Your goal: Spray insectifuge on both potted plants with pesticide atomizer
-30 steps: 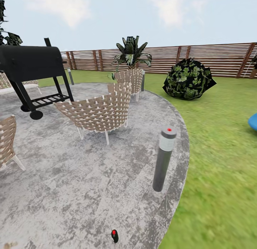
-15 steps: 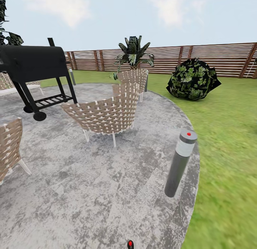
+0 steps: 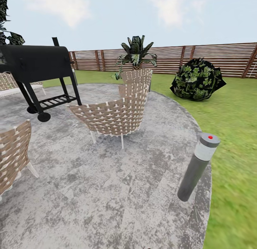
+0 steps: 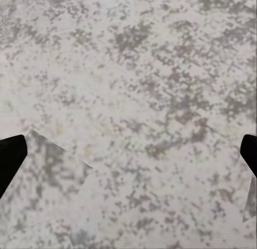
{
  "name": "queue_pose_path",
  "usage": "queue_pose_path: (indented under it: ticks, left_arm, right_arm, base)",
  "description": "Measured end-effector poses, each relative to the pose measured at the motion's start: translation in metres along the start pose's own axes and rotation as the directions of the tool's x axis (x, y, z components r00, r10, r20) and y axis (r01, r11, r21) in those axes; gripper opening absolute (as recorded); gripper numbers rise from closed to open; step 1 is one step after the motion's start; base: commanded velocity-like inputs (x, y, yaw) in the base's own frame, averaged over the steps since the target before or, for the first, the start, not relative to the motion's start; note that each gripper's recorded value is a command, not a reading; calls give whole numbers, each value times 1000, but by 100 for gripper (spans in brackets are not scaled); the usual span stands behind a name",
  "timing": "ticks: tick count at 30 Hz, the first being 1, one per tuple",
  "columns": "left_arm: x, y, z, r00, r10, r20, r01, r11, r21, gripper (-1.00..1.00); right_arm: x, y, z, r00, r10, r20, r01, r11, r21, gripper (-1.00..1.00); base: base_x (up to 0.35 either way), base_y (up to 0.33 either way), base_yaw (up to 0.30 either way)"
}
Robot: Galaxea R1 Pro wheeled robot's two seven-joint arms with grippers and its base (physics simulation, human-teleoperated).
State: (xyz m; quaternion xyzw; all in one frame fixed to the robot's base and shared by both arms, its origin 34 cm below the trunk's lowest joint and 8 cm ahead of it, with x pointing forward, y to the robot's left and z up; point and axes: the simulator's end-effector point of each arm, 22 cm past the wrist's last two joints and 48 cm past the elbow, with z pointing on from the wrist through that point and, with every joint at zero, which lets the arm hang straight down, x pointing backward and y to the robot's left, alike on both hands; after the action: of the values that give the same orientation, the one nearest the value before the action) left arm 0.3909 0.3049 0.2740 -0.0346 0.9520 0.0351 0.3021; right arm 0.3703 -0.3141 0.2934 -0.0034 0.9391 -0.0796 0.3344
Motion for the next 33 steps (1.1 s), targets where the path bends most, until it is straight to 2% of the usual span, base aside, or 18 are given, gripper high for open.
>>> queue_pose_path:
  ticks: [26,33]
  left_arm:
    - [0,0,0,1000,0,-2,0,1000,0,100]
    - [0,0,0,1000,0,-1,0,1000,0,100]
  right_arm:
    - [1,0,0,1000,0,-1,0,1000,0,100]
    - [1,0,0,1000,0,-1,0,1000,0,100]
  base:
    - [90,321,0]
    - [179,291,0]
